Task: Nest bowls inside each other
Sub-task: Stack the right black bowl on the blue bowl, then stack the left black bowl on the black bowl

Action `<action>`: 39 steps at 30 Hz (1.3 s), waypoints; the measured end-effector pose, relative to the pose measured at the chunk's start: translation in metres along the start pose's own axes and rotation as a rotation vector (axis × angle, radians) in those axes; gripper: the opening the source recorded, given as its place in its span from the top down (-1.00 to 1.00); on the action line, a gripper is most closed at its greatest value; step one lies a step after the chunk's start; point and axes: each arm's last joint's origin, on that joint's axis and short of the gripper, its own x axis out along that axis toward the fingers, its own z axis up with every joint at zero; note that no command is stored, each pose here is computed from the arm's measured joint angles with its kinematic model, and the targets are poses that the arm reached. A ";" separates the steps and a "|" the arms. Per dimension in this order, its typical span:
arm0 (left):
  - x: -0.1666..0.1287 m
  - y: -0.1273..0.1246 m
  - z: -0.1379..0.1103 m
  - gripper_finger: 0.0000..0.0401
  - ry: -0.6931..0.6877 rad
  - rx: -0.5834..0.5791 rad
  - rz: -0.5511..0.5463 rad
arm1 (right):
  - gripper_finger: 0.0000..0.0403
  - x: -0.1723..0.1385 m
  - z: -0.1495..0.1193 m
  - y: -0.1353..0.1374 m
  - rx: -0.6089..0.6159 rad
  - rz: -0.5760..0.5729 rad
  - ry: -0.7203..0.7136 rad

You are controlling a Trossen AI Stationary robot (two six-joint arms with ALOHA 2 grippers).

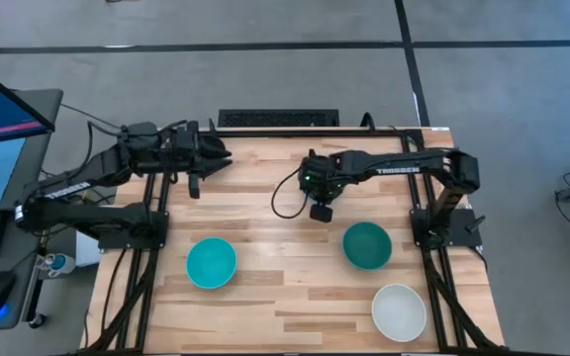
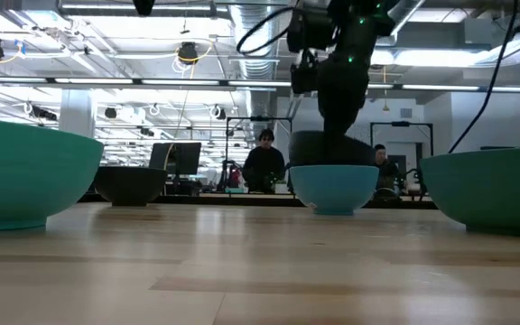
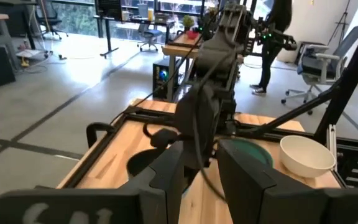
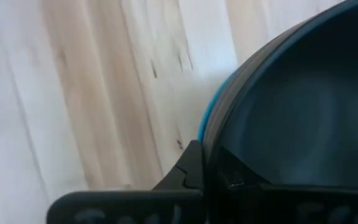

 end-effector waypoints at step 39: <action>-0.009 -0.002 0.002 0.56 -0.015 -0.024 -0.001 | 0.62 -0.047 0.029 0.039 -0.110 -0.100 -0.019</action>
